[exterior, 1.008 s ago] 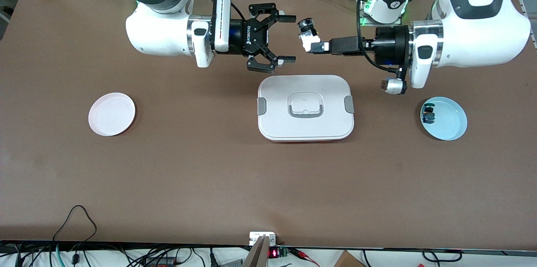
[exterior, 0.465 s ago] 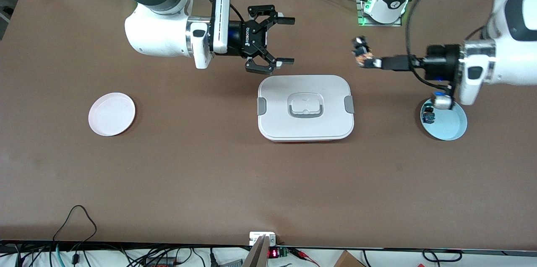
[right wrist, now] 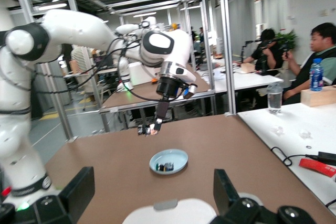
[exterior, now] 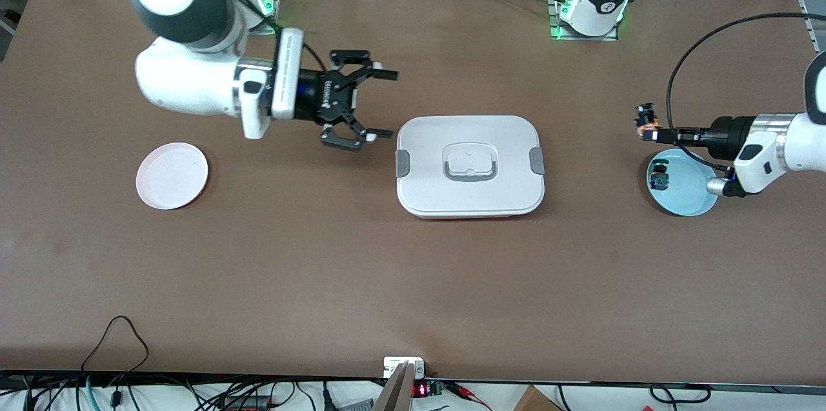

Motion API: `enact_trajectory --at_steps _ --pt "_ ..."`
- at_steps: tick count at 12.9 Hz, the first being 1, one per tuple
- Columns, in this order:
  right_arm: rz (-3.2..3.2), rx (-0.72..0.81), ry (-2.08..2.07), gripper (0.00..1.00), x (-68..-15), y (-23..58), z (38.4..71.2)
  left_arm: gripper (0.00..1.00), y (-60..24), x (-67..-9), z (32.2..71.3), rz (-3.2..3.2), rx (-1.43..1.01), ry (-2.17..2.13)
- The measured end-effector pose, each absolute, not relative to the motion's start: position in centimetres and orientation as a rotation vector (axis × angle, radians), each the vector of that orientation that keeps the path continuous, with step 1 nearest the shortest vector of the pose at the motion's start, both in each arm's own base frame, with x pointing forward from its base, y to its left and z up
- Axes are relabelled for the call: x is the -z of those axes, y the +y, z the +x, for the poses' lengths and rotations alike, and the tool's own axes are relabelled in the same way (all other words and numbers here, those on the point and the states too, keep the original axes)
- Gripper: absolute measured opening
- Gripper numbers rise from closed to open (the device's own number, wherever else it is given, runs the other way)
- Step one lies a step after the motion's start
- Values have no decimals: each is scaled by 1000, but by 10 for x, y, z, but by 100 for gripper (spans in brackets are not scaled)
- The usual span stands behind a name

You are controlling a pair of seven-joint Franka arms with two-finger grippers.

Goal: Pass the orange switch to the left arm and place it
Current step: 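Lower the switch onto the blue plate with the left gripper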

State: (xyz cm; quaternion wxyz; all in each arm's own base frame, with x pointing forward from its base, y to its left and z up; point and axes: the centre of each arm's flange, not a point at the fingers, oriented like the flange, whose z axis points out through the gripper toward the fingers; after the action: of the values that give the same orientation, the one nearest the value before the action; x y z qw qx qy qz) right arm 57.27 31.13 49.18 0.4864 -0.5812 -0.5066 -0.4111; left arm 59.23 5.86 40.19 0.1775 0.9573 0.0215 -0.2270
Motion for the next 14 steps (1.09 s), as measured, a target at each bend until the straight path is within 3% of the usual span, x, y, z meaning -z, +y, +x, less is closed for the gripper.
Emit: enact_trajectory --at_steps 3,7,14 --pt "-1420 888 -1318 100 -474 214 597 33 117 -342 608 2991 668 -91" --pt "-1554 720 -1278 100 -469 130 602 33 181 -255 626 3152 586 -269" --pt "-1949 191 -840 100 -471 103 589 33 176 -179 629 3126 593 -347"
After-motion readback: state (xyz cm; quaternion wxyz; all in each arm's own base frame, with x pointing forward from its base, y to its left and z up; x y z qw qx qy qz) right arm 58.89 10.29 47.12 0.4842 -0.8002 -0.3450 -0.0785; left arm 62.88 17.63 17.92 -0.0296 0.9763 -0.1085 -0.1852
